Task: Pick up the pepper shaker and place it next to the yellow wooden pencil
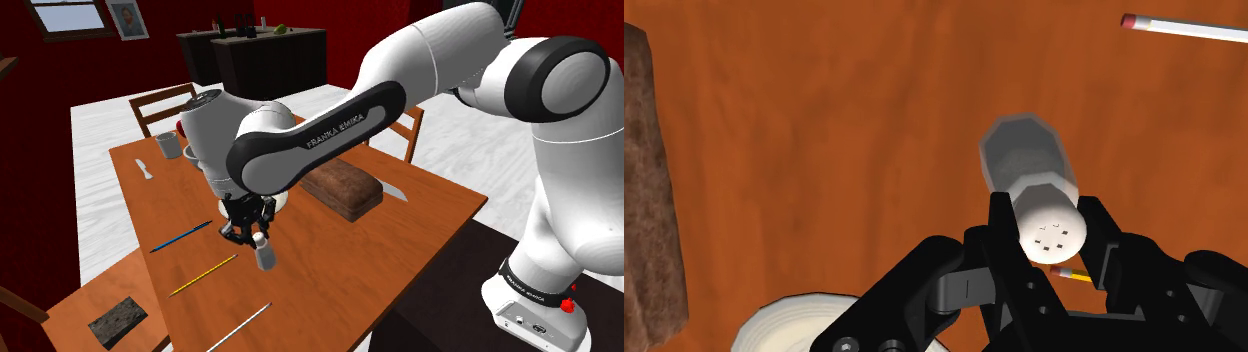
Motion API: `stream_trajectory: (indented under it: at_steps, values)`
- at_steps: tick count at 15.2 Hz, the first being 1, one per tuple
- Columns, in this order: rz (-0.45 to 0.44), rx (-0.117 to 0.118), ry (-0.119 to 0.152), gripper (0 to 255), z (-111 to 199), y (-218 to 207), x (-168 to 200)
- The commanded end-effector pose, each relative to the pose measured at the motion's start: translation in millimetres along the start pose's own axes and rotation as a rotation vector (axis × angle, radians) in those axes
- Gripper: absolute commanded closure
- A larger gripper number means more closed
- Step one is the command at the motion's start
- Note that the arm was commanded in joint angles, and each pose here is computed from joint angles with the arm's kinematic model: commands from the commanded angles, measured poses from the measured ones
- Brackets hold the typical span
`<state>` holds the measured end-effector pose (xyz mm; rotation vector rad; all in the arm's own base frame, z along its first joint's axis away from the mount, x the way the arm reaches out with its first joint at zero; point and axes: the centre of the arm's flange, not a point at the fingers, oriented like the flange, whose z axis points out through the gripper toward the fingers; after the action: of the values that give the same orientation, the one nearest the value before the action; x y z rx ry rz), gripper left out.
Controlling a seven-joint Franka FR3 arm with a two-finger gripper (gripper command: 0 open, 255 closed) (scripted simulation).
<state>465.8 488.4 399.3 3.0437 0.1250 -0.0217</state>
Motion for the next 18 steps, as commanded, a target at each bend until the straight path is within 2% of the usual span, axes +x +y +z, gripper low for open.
stream_trajectory:
  at_steps: [1, 3, 10, 11, 16, 18]
  values:
    - [0.000, 0.000, 0.001, 255, 10, -1, 1]
    - [0.000, 0.000, 0.001, 255, 22, -2, 1]
    - [0.000, 0.000, 0.001, 255, 22, -2, 1]
    - [0.000, 0.000, 0.001, 0, 22, -2, 1]
    - [0.000, 0.000, 0.001, 0, 22, -2, 1]
    - [0.000, 0.000, 0.001, 0, -4, -2, 1]
